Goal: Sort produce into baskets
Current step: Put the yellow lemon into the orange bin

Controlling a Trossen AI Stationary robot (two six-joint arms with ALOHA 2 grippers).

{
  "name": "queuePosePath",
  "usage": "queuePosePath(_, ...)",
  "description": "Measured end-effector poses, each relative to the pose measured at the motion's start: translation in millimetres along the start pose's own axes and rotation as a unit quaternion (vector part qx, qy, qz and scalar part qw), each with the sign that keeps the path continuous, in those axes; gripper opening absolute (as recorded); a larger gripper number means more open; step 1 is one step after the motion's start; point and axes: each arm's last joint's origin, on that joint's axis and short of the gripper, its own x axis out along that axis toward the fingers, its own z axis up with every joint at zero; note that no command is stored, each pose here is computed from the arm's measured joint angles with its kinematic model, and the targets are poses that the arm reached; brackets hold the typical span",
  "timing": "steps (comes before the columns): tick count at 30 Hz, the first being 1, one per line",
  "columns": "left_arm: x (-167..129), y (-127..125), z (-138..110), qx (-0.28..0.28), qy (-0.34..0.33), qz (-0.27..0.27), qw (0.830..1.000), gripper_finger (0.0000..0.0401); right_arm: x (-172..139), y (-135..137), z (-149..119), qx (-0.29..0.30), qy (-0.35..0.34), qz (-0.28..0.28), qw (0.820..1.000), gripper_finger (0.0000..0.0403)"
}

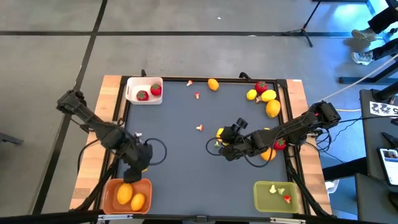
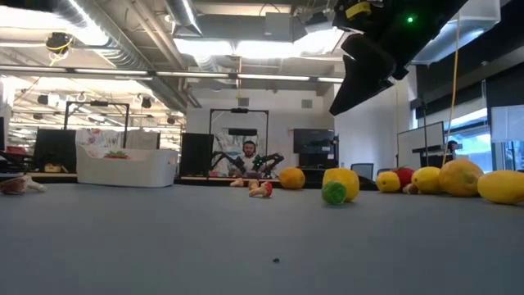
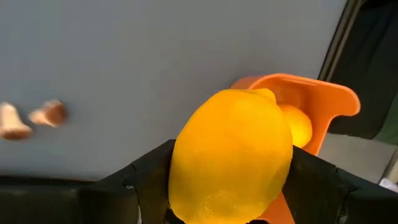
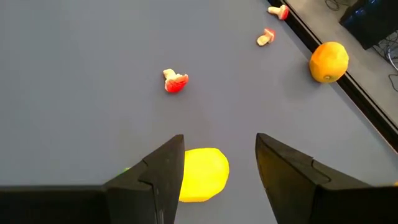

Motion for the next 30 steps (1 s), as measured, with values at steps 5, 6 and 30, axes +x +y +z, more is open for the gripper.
queuePosePath(5, 24, -14, -14, -0.018, -0.006, -0.028, 0.999, 0.0251, 0, 0, 0, -0.001, 0.002, 0.003, 1.0, 0.0198)
queuePosePath(6, 28, -18, -16, -0.016, -0.01, -0.04, 0.999, 0.0251, 0, 0, 0, -0.001, 0.002, 0.003, 1.0, 0.0198)
queuePosePath(30, 63, -25, -26, -0.024, -0.035, -0.094, 0.995, 0.0251, 0, 0, 0, -0.002, 0.004, 0.004, 1.0, 0.0198)
